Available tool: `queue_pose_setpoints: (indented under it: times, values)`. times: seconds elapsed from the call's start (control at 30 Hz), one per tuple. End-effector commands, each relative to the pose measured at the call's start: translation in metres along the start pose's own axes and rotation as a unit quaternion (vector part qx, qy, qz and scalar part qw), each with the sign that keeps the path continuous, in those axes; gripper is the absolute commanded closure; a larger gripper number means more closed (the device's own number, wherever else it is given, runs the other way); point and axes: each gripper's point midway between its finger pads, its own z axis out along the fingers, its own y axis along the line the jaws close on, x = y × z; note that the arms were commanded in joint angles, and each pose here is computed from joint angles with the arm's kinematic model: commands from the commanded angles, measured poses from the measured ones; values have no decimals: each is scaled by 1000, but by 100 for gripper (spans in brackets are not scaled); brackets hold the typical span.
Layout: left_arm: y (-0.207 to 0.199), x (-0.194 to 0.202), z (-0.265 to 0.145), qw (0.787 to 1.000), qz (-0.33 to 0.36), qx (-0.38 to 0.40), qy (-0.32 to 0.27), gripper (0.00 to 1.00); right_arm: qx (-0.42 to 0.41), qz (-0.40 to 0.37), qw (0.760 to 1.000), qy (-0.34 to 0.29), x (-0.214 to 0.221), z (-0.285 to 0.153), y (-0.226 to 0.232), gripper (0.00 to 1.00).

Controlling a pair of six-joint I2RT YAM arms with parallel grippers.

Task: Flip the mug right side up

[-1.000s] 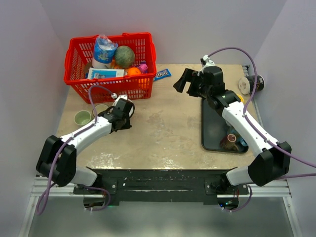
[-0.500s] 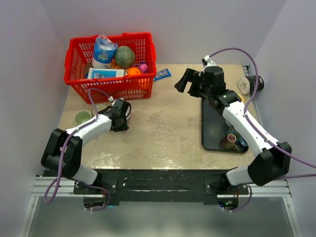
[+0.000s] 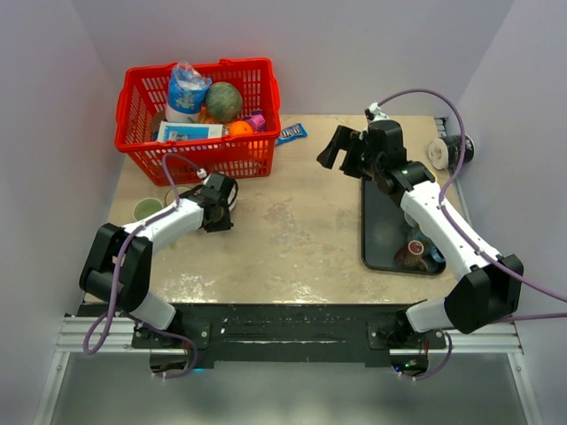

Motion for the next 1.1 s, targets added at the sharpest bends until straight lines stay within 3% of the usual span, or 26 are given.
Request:
queue_pose_setpoints:
  times: [0.0, 0.13, 0.27, 0.37, 0.47, 0.57, 0.7, 0.87, 0.93, 1.07]
  values:
    - [-14, -27, -5, 999, -7, 21, -31, 70, -1, 9, 999, -33, -22, -14, 6, 1]
    - [-14, -36, -15, 998, -6, 27, -50, 61, 51, 19, 998, -18, -17, -12, -14, 1]
    - [-13, -41, -20, 998, -6, 26, -58, 59, 81, 22, 996, -7, -17, -11, -26, 1]
    - [-14, -42, -25, 998, -5, 29, -57, 53, 87, 27, 996, -6, -19, -11, -31, 1]
    - [-14, -49, -40, 997, -8, 37, -71, 43, 107, 26, 994, -13, -24, -16, -39, 1]
    - [-13, -61, -64, 994, -15, 48, -97, 25, 140, 23, 990, -13, -26, -21, -56, 1]
    - [-15, -79, -98, 987, -18, 76, -143, 15, 257, 21, 966, -26, -28, -39, -110, 1]
    - [-33, -119, -162, 944, -24, 171, -281, 10, 369, -5, 927, -70, -49, -73, -161, 1]
    - [-41, -124, -177, 930, -17, 205, -304, 9, 409, -1, 910, -70, -55, -88, -179, 1]
    - [-59, -133, -190, 910, -3, 254, -327, 7, 420, 2, 906, -58, -50, -102, -184, 1]
